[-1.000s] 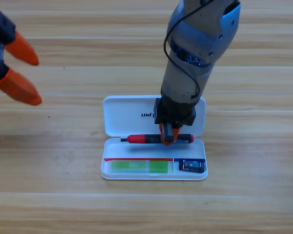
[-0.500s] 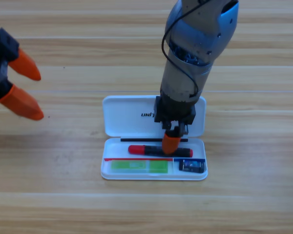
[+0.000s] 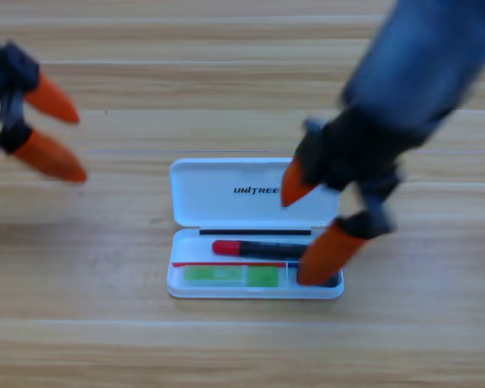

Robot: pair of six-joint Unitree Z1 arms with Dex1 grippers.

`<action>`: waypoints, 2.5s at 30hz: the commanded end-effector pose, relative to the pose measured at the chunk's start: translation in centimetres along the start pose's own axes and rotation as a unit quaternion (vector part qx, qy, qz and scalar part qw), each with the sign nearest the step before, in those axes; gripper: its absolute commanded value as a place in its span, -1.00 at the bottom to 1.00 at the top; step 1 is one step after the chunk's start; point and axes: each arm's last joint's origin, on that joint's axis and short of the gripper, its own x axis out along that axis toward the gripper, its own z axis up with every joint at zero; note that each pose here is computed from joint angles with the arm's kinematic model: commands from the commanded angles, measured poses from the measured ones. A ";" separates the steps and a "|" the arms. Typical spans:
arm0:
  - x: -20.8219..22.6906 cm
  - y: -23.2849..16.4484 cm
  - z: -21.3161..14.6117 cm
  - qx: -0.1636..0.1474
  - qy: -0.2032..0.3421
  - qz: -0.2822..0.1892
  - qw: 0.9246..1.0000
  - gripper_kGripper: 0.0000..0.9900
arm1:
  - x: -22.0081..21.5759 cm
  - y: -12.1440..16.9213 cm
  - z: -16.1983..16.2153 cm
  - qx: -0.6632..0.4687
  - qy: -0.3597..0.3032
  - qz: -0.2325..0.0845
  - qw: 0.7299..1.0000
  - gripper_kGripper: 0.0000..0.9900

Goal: Clean up eraser and pencils

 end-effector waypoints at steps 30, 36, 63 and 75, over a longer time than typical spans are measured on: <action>22.4 15.0 -3.3 -0.071 -0.102 -0.153 0.981 -1.00 | -13.4 11.1 -4.8 -0.015 -0.178 -0.011 0.984 0.98; 22.8 13.7 -2.4 -0.074 -0.099 -0.189 0.974 -1.00 | -13.2 11.3 -4.9 -0.016 -0.182 0.002 0.983 0.98; 20.2 7.3 0.6 0.002 -0.068 -0.237 0.969 -1.00 | -12.3 10.8 -4.7 -0.014 -0.183 0.010 0.983 0.98; 21.3 5.3 -1.1 0.025 -0.046 -0.221 0.974 -1.00 | -11.9 10.5 -4.5 -0.010 -0.179 0.014 0.984 0.98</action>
